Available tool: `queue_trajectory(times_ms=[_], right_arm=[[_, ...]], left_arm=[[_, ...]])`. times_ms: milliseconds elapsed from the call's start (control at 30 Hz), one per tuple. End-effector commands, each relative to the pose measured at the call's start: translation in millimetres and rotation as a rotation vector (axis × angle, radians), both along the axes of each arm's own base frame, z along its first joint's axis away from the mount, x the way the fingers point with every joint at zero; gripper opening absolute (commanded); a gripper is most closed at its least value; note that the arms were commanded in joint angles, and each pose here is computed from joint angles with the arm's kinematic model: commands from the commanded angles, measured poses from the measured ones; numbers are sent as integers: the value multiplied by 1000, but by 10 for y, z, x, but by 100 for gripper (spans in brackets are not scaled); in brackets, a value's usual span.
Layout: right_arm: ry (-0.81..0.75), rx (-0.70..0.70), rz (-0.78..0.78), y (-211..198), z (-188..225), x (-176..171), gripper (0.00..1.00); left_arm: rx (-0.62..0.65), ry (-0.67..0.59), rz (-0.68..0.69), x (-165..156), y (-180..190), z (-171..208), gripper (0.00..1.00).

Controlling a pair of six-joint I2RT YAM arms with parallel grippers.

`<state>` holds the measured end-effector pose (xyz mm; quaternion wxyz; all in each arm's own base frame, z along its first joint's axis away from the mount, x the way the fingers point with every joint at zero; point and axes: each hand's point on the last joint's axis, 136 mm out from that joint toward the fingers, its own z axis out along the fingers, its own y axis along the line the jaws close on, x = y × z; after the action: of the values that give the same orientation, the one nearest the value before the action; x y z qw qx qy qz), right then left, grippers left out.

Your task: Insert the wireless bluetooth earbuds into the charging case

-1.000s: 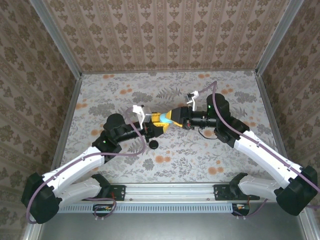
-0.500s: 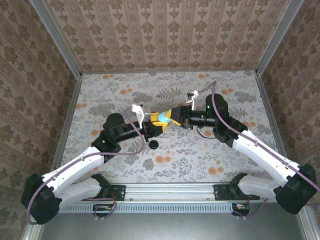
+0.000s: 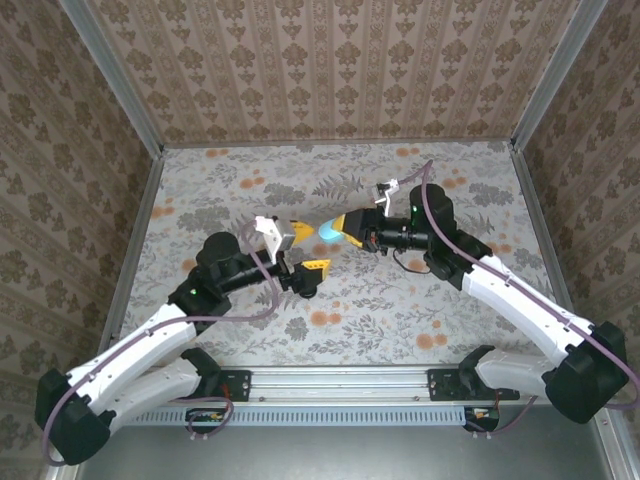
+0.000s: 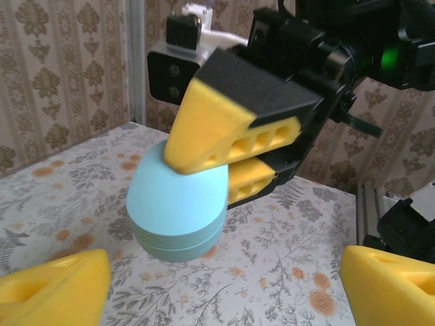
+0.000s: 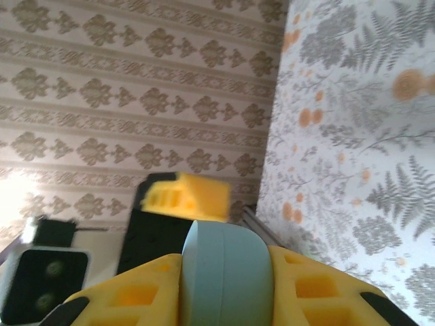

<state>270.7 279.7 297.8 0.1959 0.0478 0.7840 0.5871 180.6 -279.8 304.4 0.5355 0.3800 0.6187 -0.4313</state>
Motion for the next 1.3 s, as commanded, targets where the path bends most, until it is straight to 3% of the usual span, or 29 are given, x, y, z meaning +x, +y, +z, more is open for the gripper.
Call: queue_trajectory(times_ms=[0,133,233,367,667,1033,1267], right_arm=[[-6,-110,-74,-152,-207,225,15],[34,-215,-124,-298,-639,537,16],[75,-292,-129,-331,-1022,796,16],[121,-365,-105,-286,-1485,1135,16],[248,-313,-17,208,-2186,1710,14],[325,-315,47,729,-2701,1546,22],[274,-431,18,503,-2544,1377,49]], left_arm=[[76,15,117,113,174,-194,89],[146,81,231,215,371,-396,91],[185,136,309,279,517,-551,99],[203,195,381,326,676,-699,100],[192,245,444,350,880,-866,100],[190,270,465,408,956,-961,100],[195,290,484,407,1010,-1004,100]])
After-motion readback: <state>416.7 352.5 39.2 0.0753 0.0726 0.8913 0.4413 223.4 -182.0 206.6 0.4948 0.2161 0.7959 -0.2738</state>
